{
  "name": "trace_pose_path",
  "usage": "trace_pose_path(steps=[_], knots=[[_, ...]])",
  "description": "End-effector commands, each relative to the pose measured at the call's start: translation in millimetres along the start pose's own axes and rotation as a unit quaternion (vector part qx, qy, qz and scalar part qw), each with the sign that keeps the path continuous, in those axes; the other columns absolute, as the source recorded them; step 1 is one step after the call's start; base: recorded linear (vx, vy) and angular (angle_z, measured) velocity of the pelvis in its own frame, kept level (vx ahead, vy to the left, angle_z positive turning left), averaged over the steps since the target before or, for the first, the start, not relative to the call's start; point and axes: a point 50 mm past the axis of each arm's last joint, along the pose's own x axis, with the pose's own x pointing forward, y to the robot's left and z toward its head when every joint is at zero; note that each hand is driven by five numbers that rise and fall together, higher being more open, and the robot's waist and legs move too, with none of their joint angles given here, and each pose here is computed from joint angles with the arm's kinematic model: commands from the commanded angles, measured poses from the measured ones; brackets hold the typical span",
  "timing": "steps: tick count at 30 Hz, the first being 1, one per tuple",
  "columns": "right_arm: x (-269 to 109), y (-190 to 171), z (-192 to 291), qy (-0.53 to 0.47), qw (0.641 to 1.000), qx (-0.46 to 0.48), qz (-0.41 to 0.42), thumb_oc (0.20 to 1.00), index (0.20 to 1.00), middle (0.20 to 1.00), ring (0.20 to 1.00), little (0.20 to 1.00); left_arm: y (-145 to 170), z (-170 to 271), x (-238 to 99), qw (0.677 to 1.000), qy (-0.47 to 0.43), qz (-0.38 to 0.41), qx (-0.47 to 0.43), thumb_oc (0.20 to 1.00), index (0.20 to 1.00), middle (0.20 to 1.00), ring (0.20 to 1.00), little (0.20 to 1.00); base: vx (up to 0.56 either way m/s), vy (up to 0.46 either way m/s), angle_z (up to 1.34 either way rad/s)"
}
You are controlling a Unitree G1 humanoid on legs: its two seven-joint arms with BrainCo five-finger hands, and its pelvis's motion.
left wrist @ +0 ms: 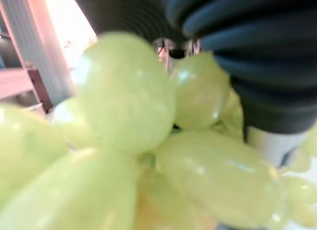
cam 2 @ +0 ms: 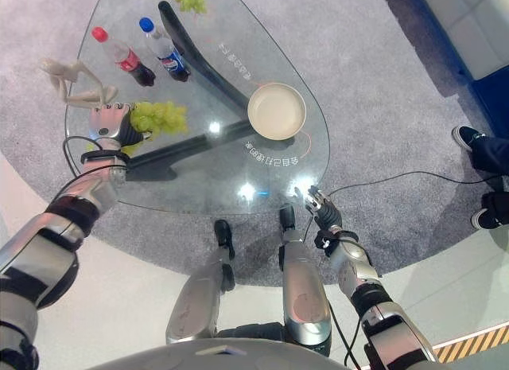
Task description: Pick up fruits into the plate
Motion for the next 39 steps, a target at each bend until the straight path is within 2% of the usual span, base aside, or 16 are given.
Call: trace_pose_path(steps=[1, 3, 6, 9, 13, 17, 22, 30, 35, 39], knots=[[-14.5, -4.1, 24.0, -0.055, 0.997, -0.043, 0.024, 1.000, 1.000, 1.000, 1.000, 1.000, 17.2, -22.5, -8.2, 0.998, -0.041, 0.004, 0.053, 0.200, 0.200, 0.200, 0.200, 0.200, 0.08, 0.003, 0.01], [-16.0, -2.2, 33.2, -0.063, 0.996, -0.052, 0.041, 1.000, 1.000, 1.000, 1.000, 1.000, 19.8, -25.0, -11.5, 0.996, -0.056, 0.000, 0.064, 0.200, 0.200, 0.200, 0.200, 0.200, 0.13, 0.007, 0.05], [-23.0, 0.7, 59.6, -0.069, 0.984, -0.105, 0.125, 1.000, 1.000, 1.000, 1.000, 1.000, 33.0, -24.6, -20.6, 0.986, -0.126, -0.007, 0.107, 0.200, 0.200, 0.200, 0.200, 0.200, 0.21, 0.002, 0.09], [-25.0, 2.8, 73.8, -0.061, 0.975, -0.136, 0.163, 1.000, 1.000, 1.000, 1.000, 1.000, 38.4, -17.1, -24.4, 0.976, -0.175, -0.010, 0.130, 0.200, 0.200, 0.200, 0.200, 0.200, 0.14, -0.013, 0.12], [-26.8, 12.1, 112.9, -0.058, 0.949, -0.204, 0.233, 1.000, 1.000, 1.000, 1.000, 1.000, 66.3, 2.6, -25.7, 0.948, -0.275, 0.009, 0.162, 0.200, 0.200, 0.200, 0.200, 0.200, 0.10, -0.017, 0.18], [-25.6, 28.5, 134.5, -0.053, 0.930, -0.226, 0.284, 1.000, 1.000, 1.000, 1.000, 1.000, 87.6, 22.8, -29.3, 0.915, -0.359, 0.025, 0.181, 0.200, 0.200, 0.200, 0.200, 0.200, 0.05, -0.024, 0.10], [-22.6, 53.9, 142.6, -0.010, 0.906, -0.212, 0.367, 1.000, 1.000, 1.000, 1.000, 1.000, 118.4, 57.3, -33.7, 0.866, -0.457, 0.066, 0.194, 0.200, 0.200, 0.200, 0.200, 0.200, 0.02, -0.029, 0.09], [-23.7, 104.6, 139.8, 0.023, 0.858, -0.150, 0.491, 1.000, 1.000, 1.000, 1.000, 1.000, 139.8, 101.6, -48.0, 0.797, -0.573, 0.104, 0.162, 0.200, 0.200, 0.200, 0.200, 0.200, 0.01, -0.007, 0.08], [-24.3, 125.1, 139.1, 0.018, 0.846, -0.137, 0.515, 1.000, 1.000, 1.000, 1.000, 1.000, 150.1, 126.3, -57.5, 0.763, -0.620, 0.118, 0.140, 0.200, 0.200, 0.200, 0.200, 0.200, 0.01, 0.007, 0.13], [-24.7, 136.0, 135.8, 0.017, 0.840, -0.128, 0.527, 1.000, 1.000, 1.000, 1.000, 1.000, 156.9, 139.0, -61.4, 0.748, -0.638, 0.125, 0.131, 0.200, 0.200, 0.200, 0.200, 0.200, -0.01, 0.008, 0.08]])
